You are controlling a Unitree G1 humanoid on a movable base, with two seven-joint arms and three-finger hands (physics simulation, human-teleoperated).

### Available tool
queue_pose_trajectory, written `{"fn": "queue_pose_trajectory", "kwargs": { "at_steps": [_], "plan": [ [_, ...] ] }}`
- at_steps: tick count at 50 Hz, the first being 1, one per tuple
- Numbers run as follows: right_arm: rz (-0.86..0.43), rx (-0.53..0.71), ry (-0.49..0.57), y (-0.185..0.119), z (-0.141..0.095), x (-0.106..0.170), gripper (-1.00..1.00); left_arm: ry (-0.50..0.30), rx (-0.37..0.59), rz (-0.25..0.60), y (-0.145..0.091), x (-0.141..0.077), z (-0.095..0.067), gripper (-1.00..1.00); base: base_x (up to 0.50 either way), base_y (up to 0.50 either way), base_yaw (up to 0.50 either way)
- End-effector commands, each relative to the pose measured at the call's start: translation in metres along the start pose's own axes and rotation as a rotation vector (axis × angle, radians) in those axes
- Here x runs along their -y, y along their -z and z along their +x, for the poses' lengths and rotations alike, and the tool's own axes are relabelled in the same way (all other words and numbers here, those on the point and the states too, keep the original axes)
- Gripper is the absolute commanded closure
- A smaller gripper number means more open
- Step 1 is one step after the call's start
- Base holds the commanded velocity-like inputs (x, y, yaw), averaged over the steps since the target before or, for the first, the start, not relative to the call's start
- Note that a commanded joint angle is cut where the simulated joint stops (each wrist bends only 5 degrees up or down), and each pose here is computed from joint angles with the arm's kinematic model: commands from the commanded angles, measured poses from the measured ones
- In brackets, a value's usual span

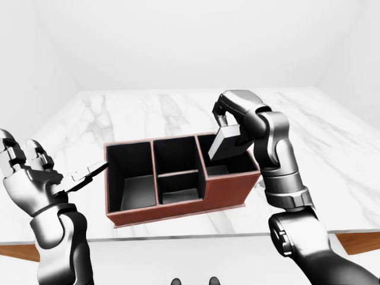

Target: Pick up the book and place it in the right compartment of the caddy.

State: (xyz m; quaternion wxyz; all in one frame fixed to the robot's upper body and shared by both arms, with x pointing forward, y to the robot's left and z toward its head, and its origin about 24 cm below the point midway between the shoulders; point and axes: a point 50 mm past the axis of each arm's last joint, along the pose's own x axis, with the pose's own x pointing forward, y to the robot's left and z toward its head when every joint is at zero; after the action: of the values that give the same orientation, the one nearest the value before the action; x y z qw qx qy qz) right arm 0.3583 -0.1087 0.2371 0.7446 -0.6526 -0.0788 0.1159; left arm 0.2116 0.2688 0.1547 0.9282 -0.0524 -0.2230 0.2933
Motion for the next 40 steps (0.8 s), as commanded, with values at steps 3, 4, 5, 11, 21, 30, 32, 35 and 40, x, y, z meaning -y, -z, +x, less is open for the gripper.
{"fn": "queue_pose_trajectory", "kwargs": {
  "at_steps": [3, 4, 5, 11, 21, 30, 32, 35, 40],
  "plan": [
    [-0.001, 0.003, -0.004, -0.003, 0.001, -0.002, 1.00, 0.000, 0.000, 0.001, 0.000, 0.000, 0.000, -1.00, 0.00, 0.00, 0.00],
    [-0.001, 0.003, -0.005, -0.003, 0.001, -0.003, 1.00, -0.001, 0.000, 0.000, 0.000, 0.000, 0.000, -1.00, 0.00, 0.00, 0.00],
    [0.001, 0.003, -0.007, -0.003, 0.001, -0.003, 1.00, 0.000, 0.000, 0.001, 0.001, 0.000, 0.000, -1.00, 0.00, 0.00, 0.00],
    [0.006, 0.000, -0.027, -0.003, 0.002, -0.009, 1.00, 0.000, 0.000, 0.001, 0.001, 0.000, 0.000, -1.00, 0.00, 0.00, 0.00],
    [0.018, -0.015, -0.079, 0.001, 0.006, -0.022, 1.00, 0.000, 0.000, 0.001, 0.001, 0.000, -0.001, -1.00, 0.00, 0.00, 0.00],
    [0.027, -0.019, -0.110, 0.003, 0.007, -0.030, 1.00, 0.000, 0.000, 0.002, 0.001, 0.000, -0.001, -1.00, 0.00, 0.00, 0.00],
    [0.030, -0.021, -0.119, 0.003, 0.008, -0.033, 1.00, 0.000, 0.000, 0.001, 0.001, 0.000, -0.001, -1.00, 0.00, 0.00, 0.00],
    [0.033, -0.019, -0.127, 0.003, 0.009, -0.034, 1.00, 0.000, -0.001, 0.001, 0.001, 0.000, -0.001, -1.00, 0.00, 0.00, 0.00],
    [0.042, -0.022, -0.151, 0.004, 0.011, -0.040, 1.00, 0.000, 0.000, 0.001, 0.002, 0.000, -0.001, -1.00, 0.00, 0.00, 0.00]
  ]
}}
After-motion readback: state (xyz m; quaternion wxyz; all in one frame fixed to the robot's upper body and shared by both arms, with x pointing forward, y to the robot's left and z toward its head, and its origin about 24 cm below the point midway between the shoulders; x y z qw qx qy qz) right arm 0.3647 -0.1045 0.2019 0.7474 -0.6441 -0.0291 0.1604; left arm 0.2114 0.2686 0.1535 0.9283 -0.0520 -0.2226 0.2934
